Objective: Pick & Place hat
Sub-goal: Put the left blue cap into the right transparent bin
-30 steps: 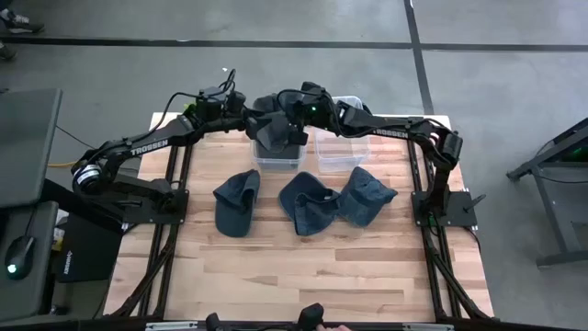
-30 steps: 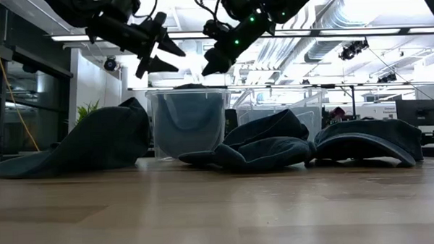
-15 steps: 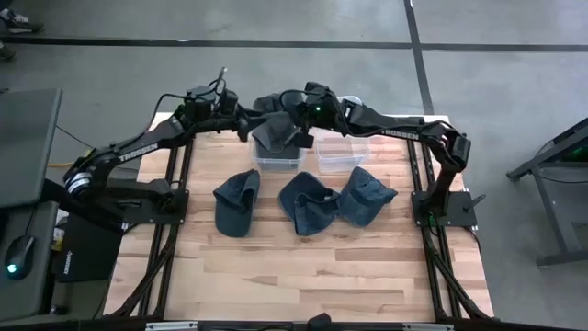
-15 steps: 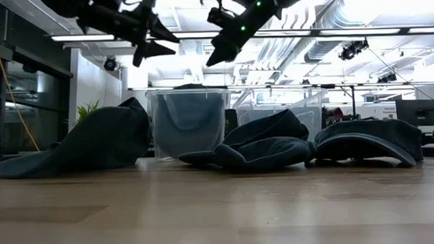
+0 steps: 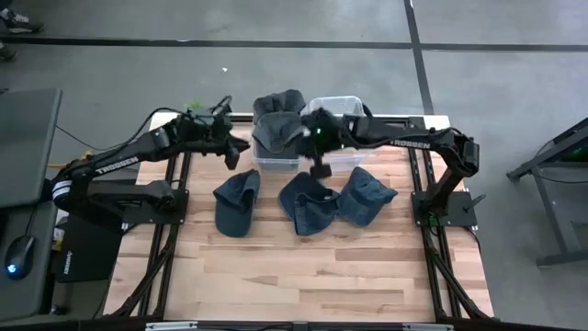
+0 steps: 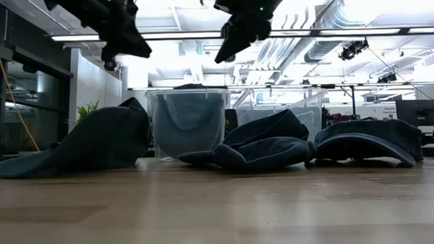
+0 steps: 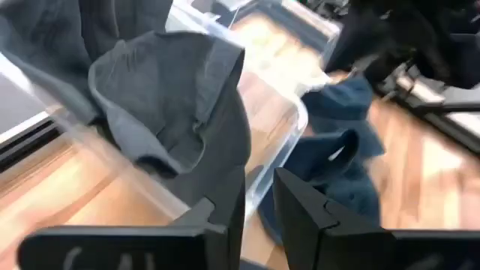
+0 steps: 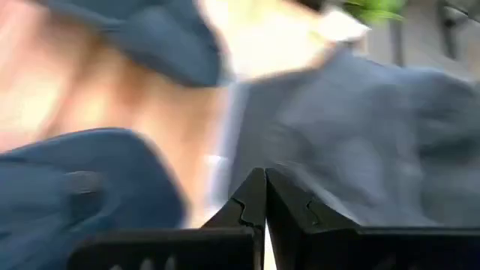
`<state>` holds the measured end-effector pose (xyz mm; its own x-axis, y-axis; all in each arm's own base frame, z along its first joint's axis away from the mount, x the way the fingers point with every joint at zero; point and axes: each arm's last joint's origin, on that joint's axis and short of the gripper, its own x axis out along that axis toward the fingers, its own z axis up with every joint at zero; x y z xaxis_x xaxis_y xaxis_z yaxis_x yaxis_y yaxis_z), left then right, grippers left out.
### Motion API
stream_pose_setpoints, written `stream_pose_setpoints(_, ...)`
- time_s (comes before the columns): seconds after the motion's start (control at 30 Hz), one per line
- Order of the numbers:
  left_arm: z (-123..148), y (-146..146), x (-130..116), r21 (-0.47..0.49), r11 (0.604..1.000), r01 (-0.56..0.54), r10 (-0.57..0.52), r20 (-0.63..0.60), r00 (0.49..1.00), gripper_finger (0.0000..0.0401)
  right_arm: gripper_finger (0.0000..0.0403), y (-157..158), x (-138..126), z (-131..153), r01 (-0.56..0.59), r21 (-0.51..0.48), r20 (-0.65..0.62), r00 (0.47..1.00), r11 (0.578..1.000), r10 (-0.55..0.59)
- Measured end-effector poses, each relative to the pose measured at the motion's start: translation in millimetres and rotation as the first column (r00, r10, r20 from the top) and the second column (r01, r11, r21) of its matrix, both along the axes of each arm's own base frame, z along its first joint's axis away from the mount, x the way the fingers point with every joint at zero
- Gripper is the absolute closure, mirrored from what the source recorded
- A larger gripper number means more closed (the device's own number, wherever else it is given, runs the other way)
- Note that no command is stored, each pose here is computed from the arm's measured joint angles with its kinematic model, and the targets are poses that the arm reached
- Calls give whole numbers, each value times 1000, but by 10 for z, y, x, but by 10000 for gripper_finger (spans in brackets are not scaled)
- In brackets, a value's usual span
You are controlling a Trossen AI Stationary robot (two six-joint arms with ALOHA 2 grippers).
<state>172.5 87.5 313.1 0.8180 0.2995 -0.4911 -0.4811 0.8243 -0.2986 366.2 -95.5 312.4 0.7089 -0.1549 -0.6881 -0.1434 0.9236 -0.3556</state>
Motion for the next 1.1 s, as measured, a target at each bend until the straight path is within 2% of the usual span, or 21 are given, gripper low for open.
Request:
stream_pose_setpoints(0.1,-42,-157,-16,8,1000,-14,15,-79,997,348,403,240,42,-170,-94,-8,-26,995,996,93)
stream_pose_setpoints(0.23,-162,-352,-38,2,1000,3,-3,-111,994,361,403,542,80,-384,-160,-66,-44,987,985,157)
stream_pose_setpoints(0.33,-356,-481,-79,-39,999,-4,-2,-133,991,368,403,741,95,-546,-229,-123,-27,973,966,227)
stream_pose_setpoints(0.5,-682,-653,-180,-96,995,-37,27,-101,994,377,402,979,95,-778,-321,-226,42,940,920,339)
stream_pose_setpoints(0.67,-908,-749,-297,-142,987,-76,73,-27,997,378,402,1052,76,-917,-364,-356,117,896,861,427)
stream_pose_setpoints(0.77,-973,-775,-353,-165,982,-95,95,-7,995,378,402,1050,63,-960,-342,-369,167,890,864,424)
stream_pose_setpoints(0.9,-1033,-799,-386,-182,976,-116,117,-2,993,378,391,1023,57,-975,-343,-369,173,888,864,426)
stream_pose_setpoints(1.1,-1083,-799,-411,-194,970,-147,147,-11,989,378,335,1028,73,-942,-359,-376,211,864,854,457)
